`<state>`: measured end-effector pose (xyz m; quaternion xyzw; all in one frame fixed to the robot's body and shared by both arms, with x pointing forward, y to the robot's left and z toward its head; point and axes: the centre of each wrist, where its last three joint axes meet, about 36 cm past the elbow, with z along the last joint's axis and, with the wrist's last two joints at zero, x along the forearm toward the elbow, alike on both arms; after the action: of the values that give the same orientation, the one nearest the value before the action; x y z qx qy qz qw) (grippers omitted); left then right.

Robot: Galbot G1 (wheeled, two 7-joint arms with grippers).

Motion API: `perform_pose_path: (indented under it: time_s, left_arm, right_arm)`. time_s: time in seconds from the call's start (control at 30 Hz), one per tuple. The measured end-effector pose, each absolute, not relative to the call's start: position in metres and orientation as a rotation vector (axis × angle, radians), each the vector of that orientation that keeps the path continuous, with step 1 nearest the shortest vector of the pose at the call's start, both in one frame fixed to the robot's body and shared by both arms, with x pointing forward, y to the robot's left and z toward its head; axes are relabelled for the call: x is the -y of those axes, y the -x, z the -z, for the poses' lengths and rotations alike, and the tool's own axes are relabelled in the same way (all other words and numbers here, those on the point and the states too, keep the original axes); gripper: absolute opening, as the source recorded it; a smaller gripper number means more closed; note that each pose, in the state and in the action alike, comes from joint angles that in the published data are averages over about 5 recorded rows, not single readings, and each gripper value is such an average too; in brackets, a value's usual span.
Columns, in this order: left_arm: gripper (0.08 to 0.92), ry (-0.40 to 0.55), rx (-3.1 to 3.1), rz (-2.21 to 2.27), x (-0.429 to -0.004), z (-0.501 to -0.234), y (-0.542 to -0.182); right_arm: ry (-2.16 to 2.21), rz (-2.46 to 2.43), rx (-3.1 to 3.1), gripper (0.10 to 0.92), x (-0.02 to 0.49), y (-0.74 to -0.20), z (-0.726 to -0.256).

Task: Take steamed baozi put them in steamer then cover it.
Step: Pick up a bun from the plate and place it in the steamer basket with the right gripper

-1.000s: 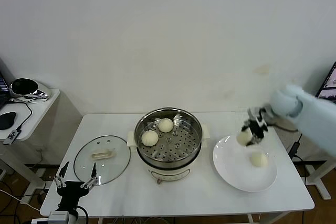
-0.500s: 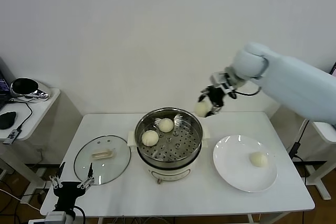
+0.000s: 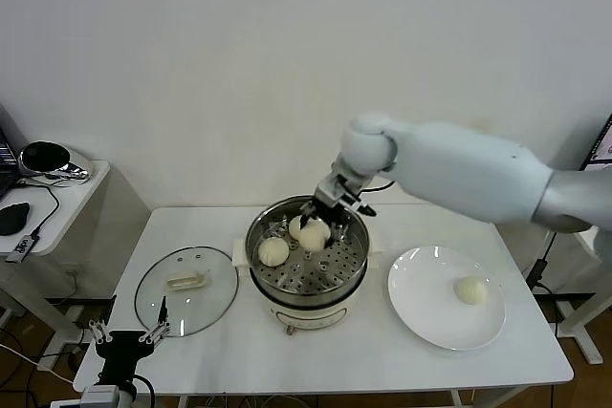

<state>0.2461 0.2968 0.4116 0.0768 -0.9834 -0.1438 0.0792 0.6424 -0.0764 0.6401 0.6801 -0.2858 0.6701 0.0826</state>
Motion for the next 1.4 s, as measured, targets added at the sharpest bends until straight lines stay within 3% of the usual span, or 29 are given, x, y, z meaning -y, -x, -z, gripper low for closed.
perform_pose_path:
  time_s: [0.57,0.77,0.87,1.13,1.4]
  left_arm:
    - [0.823,-0.251,2.938,0.43,-0.299,-0.408,-0.244]
    - [0.823,-0.253,2.94,0.43,-0.299,-0.408,-0.244]
    - [0.823,-0.253,2.942,0.43,-0.299,-0.409,-0.244]
    - [0.823,-0.251,2.952,0.434,-0.298,-0.412,-0.245]
    - [0.823,-0.232,2.963,0.439,-0.298,-0.415,-0.248]
  right_arm:
    - [-2.192,-2.14,0.461,0.653,0.035,-0.628,-0.593]
    - [-2.223,-2.154,0.42,0.765,0.034,-0.625,-0.588]
    - [-2.224,-2.166,0.427,0.812,0.036,-0.626,-0.593]
    - [-2.147,-2.213,0.521,0.823,0.048,-0.633,-0.633]
    - [-1.856,-2.121,0.876,0.823,0.107,-0.638,-0.675]
